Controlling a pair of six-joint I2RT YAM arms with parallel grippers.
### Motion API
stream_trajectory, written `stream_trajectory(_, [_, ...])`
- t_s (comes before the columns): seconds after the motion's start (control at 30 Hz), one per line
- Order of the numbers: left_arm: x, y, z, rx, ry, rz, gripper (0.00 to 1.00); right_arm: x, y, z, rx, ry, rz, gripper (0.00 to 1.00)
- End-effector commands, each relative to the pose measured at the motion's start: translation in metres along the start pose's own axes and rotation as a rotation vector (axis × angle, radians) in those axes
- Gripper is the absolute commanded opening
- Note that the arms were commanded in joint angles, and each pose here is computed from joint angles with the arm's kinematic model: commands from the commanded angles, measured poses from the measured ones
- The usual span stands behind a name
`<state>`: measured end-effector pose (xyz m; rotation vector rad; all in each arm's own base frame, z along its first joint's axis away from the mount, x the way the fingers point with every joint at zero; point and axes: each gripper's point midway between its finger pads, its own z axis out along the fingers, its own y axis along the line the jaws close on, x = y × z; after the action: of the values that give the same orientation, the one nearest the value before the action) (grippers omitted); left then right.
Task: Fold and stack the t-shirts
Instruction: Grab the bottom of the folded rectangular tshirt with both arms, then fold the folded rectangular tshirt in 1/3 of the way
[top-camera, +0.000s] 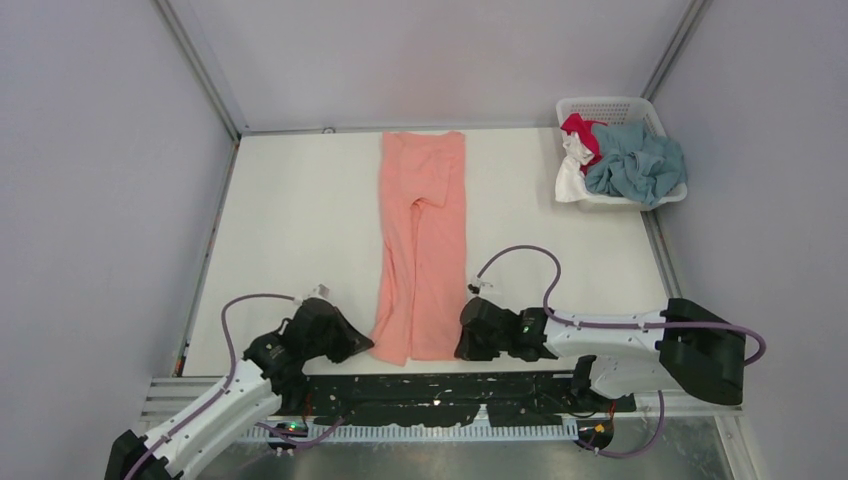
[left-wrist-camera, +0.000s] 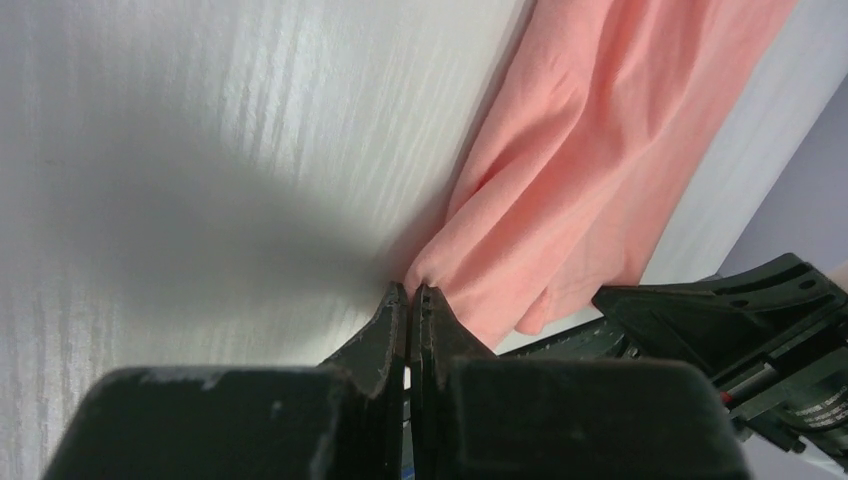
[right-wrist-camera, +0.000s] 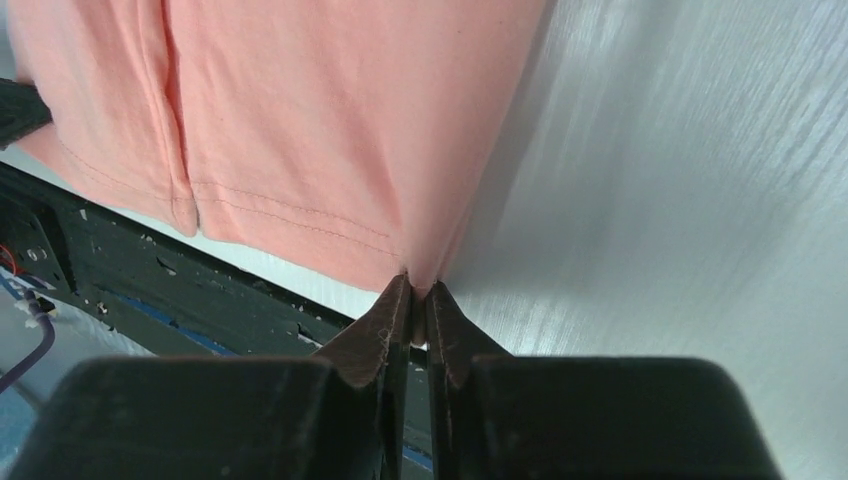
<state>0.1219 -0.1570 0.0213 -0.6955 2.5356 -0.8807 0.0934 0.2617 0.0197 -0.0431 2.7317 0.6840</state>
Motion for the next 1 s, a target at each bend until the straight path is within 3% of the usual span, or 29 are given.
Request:
stream_trajectory(0.0, [0.018, 0.004, -0.004, -0.038, 0.043, -0.004, 0.00, 0.014, 0.009, -0.010, -0.069, 0.018, 0.047, 0.14])
stream_trajectory(0.2, [0.019, 0.015, -0.023, -0.118, -0.012, 0.032, 0.00, 0.020, 0.018, -0.020, -0.173, 0.017, 0.043, 0.14])
stream_trajectory(0.4, [0.001, -0.023, -0.028, -0.017, -0.090, 0.092, 0.00, -0.001, 0.033, -0.028, -0.183, -0.034, -0.018, 0.14])
stream_trajectory(0.7, [-0.062, -0.104, -0.054, 0.014, -0.323, 0.205, 0.00, -0.087, 0.047, -0.047, -0.236, -0.157, -0.037, 0.13])
stream_trajectory(0.97, [-0.139, -0.156, -0.011, 0.031, -0.344, 0.177, 0.00, -0.188, 0.047, -0.047, -0.197, -0.288, -0.058, 0.13])
